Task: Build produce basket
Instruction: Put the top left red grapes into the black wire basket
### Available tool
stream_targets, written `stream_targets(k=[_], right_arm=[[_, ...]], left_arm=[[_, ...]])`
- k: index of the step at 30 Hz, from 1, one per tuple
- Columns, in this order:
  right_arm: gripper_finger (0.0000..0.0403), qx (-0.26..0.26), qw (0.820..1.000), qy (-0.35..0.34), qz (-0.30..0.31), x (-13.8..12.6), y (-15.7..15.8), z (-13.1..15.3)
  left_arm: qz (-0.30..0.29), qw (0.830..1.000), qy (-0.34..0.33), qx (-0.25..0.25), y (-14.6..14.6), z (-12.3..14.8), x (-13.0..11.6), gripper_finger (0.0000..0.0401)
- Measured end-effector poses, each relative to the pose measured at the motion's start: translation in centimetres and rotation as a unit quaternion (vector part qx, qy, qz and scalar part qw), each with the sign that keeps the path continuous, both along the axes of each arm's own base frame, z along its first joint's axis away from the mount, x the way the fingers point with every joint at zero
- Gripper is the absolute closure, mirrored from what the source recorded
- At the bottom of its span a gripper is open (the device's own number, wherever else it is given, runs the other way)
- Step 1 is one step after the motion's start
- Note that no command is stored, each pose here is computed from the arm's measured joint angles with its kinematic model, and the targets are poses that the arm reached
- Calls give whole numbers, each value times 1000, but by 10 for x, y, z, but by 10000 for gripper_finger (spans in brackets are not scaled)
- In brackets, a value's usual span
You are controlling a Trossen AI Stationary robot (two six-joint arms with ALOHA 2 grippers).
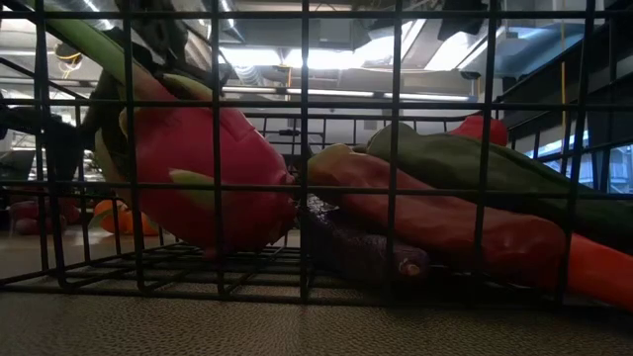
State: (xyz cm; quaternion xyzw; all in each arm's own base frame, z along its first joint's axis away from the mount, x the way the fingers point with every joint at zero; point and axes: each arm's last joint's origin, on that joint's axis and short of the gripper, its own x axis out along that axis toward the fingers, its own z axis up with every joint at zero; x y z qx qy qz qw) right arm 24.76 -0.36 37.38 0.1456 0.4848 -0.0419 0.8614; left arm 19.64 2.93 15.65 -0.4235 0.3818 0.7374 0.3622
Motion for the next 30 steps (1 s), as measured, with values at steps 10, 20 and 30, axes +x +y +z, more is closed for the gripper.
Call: stream_targets(k=[10,20,30], right_arm=[[249,-24,999,-3,38,0,0,0],[249,-28,999,-4,42,0,-1,0],[249,-27,999,-3,40,0,-1,0]], left_arm=[[8,1000,27,9,0,-1,-6,203],[17,997,69,26,0,3,-14,203],[2,998,41,41,1,0,-8,203]])
